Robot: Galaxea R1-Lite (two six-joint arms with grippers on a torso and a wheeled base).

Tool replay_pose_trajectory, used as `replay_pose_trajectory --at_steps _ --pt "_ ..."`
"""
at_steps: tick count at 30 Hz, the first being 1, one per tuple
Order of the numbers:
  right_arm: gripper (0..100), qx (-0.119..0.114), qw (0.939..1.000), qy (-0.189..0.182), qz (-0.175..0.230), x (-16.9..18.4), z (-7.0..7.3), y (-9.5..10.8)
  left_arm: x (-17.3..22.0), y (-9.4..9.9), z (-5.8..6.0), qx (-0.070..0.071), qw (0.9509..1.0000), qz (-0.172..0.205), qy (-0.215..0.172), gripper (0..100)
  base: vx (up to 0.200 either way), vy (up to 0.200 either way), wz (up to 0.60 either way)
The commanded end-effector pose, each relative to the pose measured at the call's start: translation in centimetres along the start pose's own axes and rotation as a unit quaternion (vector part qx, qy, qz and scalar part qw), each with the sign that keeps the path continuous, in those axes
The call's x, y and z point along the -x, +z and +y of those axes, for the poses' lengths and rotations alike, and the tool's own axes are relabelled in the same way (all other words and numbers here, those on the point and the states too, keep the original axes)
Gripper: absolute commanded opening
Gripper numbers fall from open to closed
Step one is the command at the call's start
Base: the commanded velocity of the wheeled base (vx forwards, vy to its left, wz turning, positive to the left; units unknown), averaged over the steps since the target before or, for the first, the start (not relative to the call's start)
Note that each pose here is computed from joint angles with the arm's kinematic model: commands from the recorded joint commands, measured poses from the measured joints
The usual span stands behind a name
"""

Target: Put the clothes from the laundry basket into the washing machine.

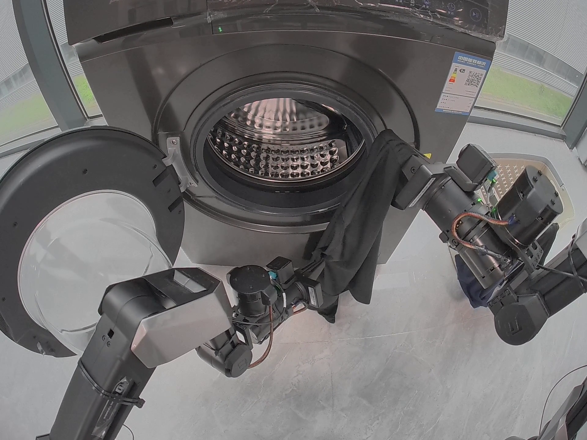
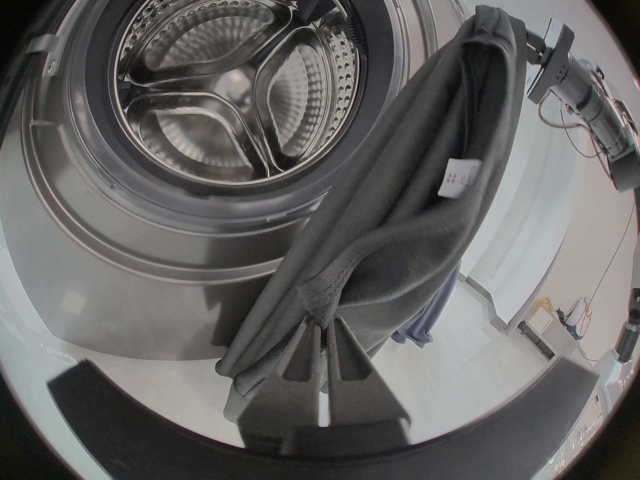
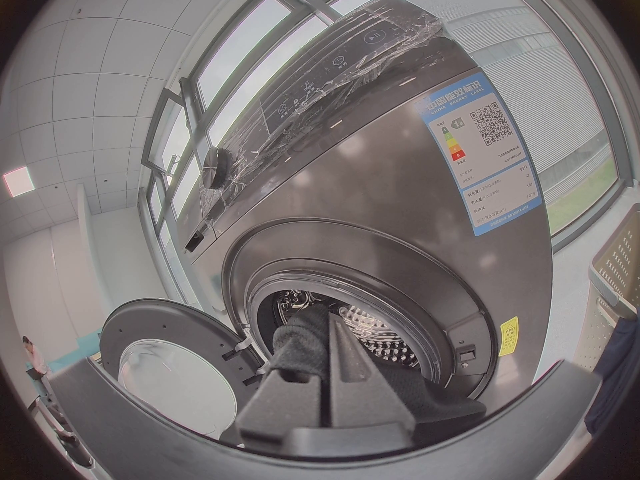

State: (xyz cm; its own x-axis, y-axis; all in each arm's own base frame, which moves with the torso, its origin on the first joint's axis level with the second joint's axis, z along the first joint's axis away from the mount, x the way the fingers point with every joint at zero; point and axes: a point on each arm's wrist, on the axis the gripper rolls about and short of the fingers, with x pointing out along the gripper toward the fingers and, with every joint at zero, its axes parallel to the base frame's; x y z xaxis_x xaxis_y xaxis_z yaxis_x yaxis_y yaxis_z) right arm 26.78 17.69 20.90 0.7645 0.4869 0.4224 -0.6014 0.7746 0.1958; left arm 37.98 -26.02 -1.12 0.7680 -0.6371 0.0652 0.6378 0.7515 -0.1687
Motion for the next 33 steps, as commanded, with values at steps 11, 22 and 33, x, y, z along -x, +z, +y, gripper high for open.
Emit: replay_pose_trajectory --at_steps 11,22,33 --pt "0 0.002 1.0000 -0.007 0.005 0.2 -0.4 -0.2 7.2 10.3 -1.6 -0.004 0.9995 -0.030 0.011 0 0.000 0.000 0.00" --pt "0 0.003 0.9999 -0.010 0.005 0.2 -0.6 -0.1 9.1 11.1 0.0 -0.009 0.9989 -0.020 0.040 0 0.000 0.000 0.00" --pt "0 0.024 0.9960 -0.086 0.004 0.9 -4.4 0.2 15.7 17.4 0.8 -0.017 0.9935 -0.073 0.085 0 0.000 0.000 0.00"
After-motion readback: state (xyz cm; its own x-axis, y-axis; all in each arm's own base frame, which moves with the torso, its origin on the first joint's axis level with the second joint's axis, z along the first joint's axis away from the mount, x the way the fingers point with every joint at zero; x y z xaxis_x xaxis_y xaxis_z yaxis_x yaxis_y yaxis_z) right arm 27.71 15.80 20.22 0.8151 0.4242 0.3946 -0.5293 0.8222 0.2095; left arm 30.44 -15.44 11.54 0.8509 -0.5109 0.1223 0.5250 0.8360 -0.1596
